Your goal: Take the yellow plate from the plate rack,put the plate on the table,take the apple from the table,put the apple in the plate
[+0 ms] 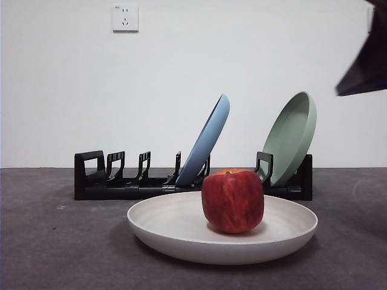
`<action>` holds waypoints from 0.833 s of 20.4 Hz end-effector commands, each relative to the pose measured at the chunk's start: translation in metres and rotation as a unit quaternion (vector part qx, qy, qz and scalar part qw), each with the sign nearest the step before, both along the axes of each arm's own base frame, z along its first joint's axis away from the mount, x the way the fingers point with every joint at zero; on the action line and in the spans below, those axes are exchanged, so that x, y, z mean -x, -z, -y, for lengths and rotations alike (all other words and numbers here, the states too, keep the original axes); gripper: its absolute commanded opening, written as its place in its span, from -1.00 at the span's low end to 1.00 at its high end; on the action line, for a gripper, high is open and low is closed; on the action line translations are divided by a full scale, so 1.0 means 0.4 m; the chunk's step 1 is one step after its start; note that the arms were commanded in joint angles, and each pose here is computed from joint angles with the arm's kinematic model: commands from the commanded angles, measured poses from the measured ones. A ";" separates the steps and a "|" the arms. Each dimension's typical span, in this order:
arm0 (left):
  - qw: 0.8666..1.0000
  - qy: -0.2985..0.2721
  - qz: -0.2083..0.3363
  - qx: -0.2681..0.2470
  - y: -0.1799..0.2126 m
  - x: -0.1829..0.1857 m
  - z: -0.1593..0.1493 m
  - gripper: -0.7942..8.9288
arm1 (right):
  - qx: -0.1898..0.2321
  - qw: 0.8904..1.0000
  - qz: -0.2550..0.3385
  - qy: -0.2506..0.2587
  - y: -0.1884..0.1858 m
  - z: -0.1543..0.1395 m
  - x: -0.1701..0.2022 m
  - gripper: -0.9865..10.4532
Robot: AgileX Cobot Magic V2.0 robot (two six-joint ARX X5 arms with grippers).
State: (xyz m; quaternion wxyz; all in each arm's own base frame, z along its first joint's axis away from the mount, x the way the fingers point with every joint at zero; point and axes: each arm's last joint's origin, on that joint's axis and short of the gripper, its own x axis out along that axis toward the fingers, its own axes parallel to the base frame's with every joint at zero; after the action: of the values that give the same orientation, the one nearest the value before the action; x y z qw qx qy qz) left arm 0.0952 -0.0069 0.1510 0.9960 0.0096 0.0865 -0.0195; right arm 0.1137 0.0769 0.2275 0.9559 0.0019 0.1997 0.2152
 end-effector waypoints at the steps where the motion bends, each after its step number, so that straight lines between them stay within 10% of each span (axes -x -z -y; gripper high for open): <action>1: 1.000 -0.001 -0.004 -0.003 0.010 -0.001 -0.001 -0.84 | 0.031 0.999 0.034 0.020 -0.010 0.033 0.020 -0.82; 17: 1.000 -0.001 -0.004 -0.003 0.010 -0.001 -0.001 -0.84 | 0.025 0.979 0.149 0.139 0.152 0.167 0.046 -0.83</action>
State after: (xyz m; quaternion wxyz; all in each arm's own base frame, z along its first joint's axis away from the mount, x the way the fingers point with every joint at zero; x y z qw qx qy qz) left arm 0.0952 -0.0069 0.1510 0.9960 0.0096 0.0865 -0.0195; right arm 0.0945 0.0103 0.1717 0.9952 -0.0294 0.0573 0.0738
